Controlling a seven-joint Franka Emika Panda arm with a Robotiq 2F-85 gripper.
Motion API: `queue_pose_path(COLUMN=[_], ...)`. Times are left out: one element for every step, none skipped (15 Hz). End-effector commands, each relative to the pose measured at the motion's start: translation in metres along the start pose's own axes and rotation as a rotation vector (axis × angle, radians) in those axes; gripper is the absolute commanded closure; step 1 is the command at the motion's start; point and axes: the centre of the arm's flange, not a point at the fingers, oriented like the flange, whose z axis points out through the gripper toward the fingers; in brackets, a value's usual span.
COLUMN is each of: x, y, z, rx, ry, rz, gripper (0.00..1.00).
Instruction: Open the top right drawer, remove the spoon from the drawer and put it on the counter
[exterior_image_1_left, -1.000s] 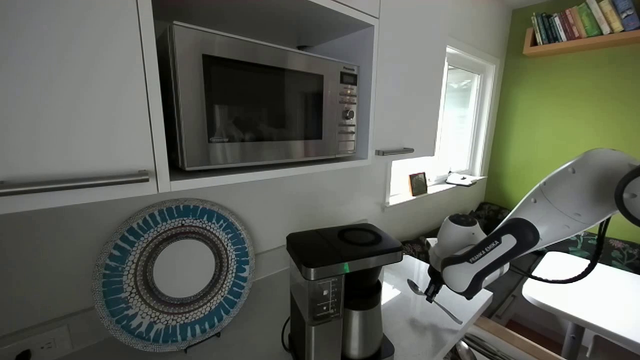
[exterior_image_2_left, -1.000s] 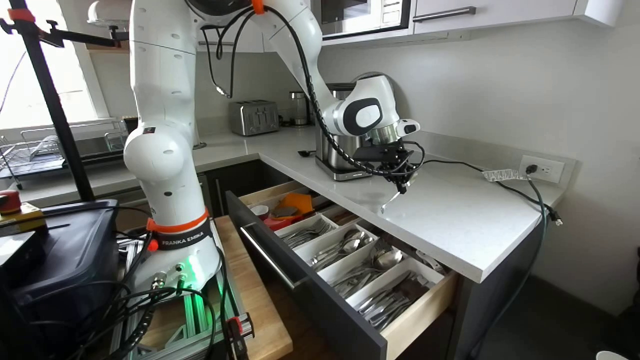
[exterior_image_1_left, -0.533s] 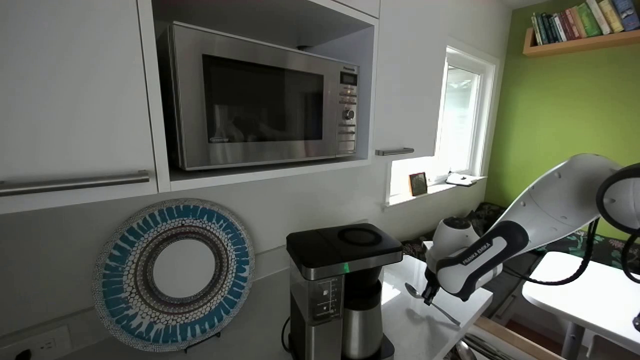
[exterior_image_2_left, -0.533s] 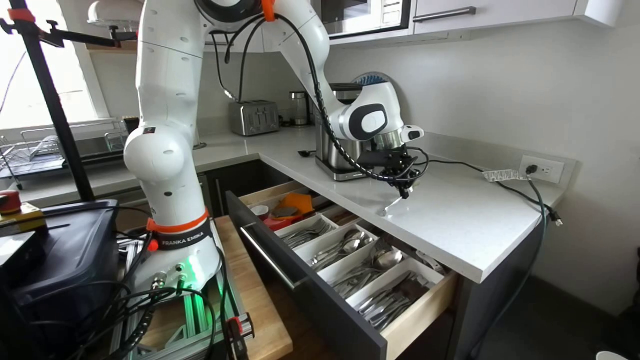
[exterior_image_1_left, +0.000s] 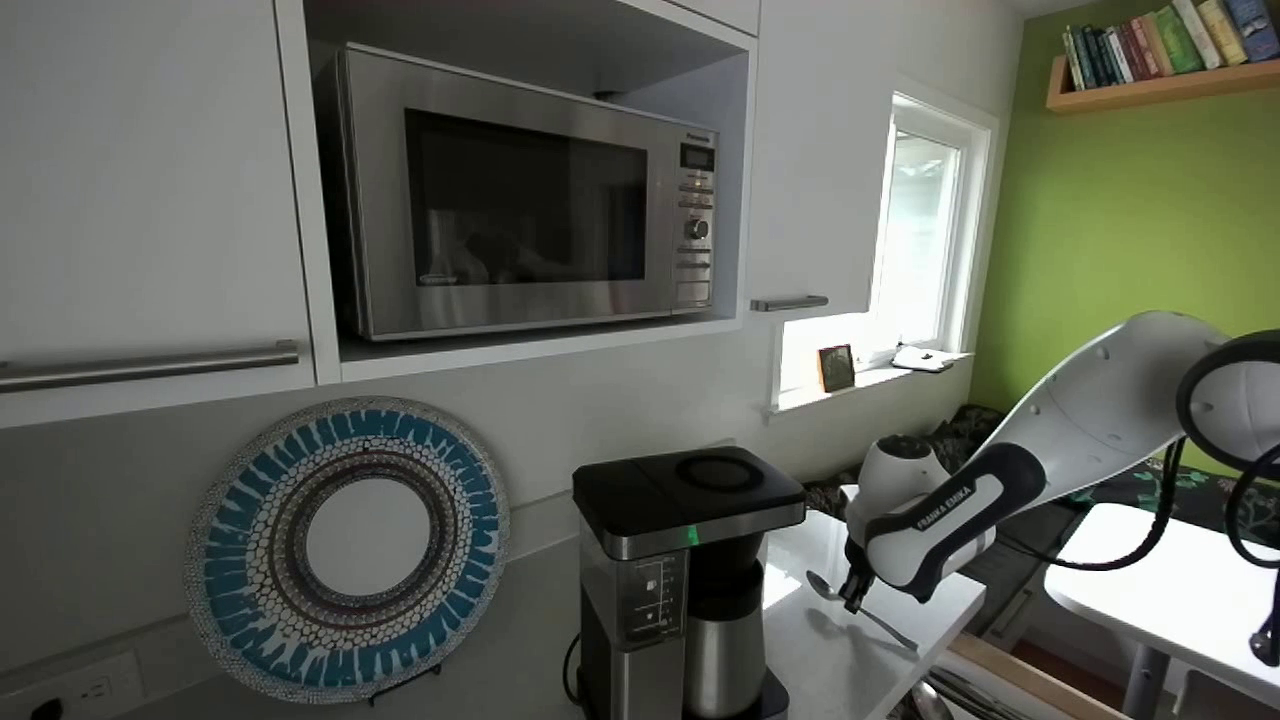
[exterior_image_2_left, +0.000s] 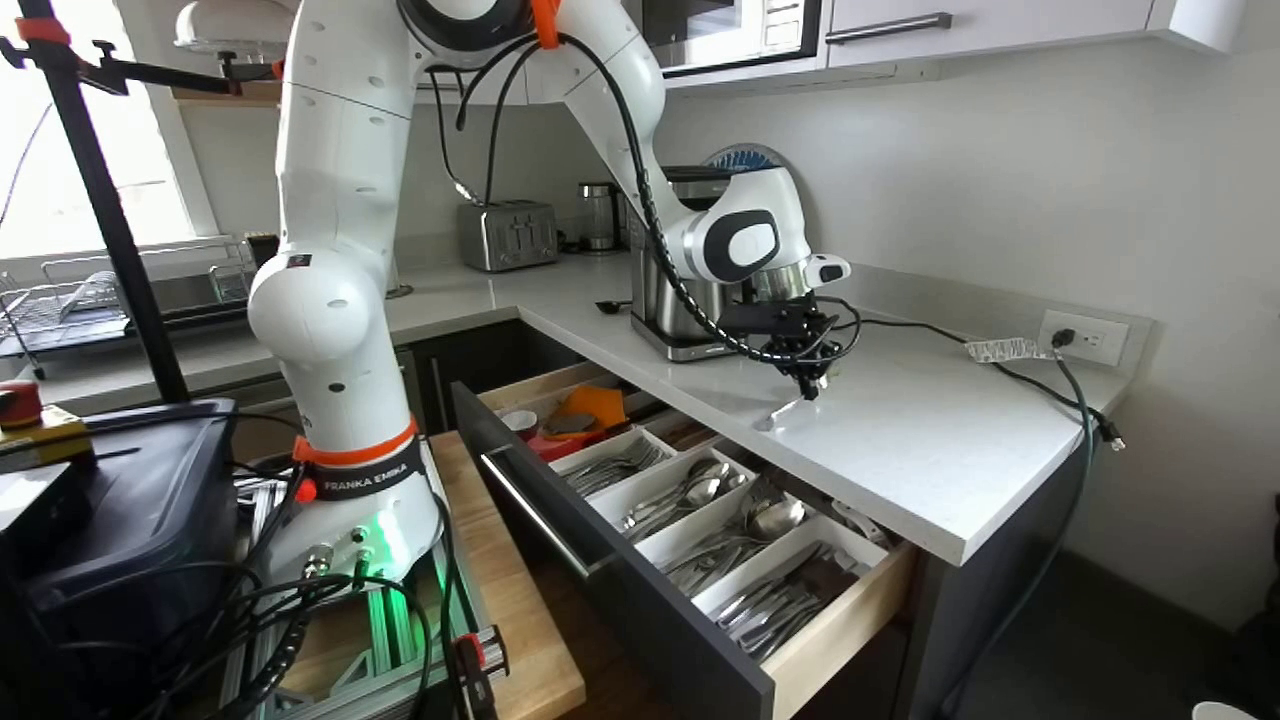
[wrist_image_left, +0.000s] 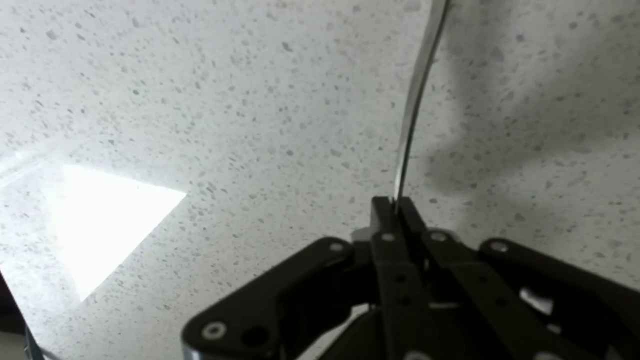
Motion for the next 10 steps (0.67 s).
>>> queue_pose_path(x=[0.0013, 0.0007, 0.0003, 0.0001, 0.0005, 0.0004, 0.0005, 0.0002, -0.0001, 0.0004], y=[-0.0066, -0.0072, -0.0075, -0.0075, -0.0067, -0.0065, -0.0066, -0.0073, -0.0083, -0.0086], z=[0.0140, 0.0158, 0.0173, 0.0184, 0.0180, 0.0170, 0.0174, 0.0172, 0.0165, 0.0147], rx=[0.022, 0.024, 0.027, 0.029, 0.028, 0.028, 0.030, 0.032, 0.038, 0.042], ry=[-0.031, -0.036, -0.039, -0.039, -0.038, -0.039, -0.038, -0.036, -0.035, -0.032], rz=[0.010, 0.012, 0.014, 0.016, 0.018, 0.020, 0.020, 0.021, 0.022, 0.022], gripper=[0.99, 0.99, 0.99, 0.99, 0.99, 0.91, 0.70, 0.66, 0.65, 0.59])
